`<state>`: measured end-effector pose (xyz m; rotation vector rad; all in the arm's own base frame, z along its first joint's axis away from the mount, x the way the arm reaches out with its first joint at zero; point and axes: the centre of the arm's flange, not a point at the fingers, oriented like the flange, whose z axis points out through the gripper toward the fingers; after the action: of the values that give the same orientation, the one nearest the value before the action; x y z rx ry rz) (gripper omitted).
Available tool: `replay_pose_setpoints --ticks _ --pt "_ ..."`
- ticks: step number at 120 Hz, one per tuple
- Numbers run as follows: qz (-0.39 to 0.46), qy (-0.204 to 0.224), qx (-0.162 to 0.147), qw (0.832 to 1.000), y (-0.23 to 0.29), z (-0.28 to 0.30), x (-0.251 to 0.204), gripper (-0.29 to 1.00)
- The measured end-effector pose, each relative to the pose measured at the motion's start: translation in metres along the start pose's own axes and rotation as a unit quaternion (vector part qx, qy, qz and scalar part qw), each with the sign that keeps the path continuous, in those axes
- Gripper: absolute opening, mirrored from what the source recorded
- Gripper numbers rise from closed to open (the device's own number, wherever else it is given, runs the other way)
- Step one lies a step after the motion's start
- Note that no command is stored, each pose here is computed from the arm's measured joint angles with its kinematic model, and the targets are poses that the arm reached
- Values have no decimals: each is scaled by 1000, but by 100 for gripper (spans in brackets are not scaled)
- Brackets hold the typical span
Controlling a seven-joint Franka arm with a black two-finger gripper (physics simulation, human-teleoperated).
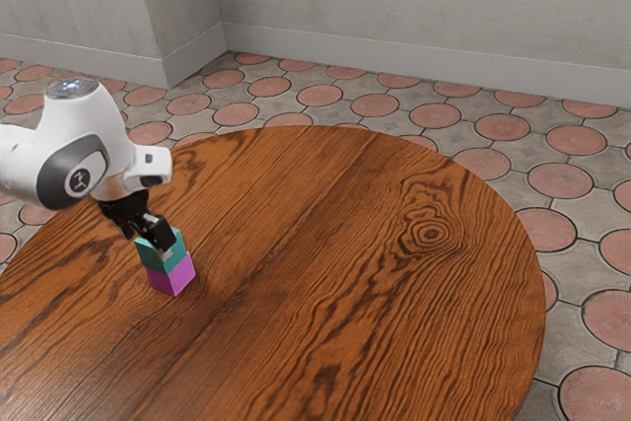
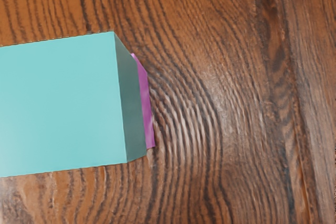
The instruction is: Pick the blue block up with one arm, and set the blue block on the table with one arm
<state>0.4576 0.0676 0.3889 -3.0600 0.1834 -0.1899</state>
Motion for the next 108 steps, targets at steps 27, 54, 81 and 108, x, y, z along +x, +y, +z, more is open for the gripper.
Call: replay_pose_setpoints --ticks 27,54,81,108 --pt "-3 15 -16 1000 -33 4 26 70" --pt "16 9 -24 1000 -51 15 27 70" --pt "39 7 -42 998 -54 20 39 70" --pt "58 -2 -56 997 -54 32 39 70"
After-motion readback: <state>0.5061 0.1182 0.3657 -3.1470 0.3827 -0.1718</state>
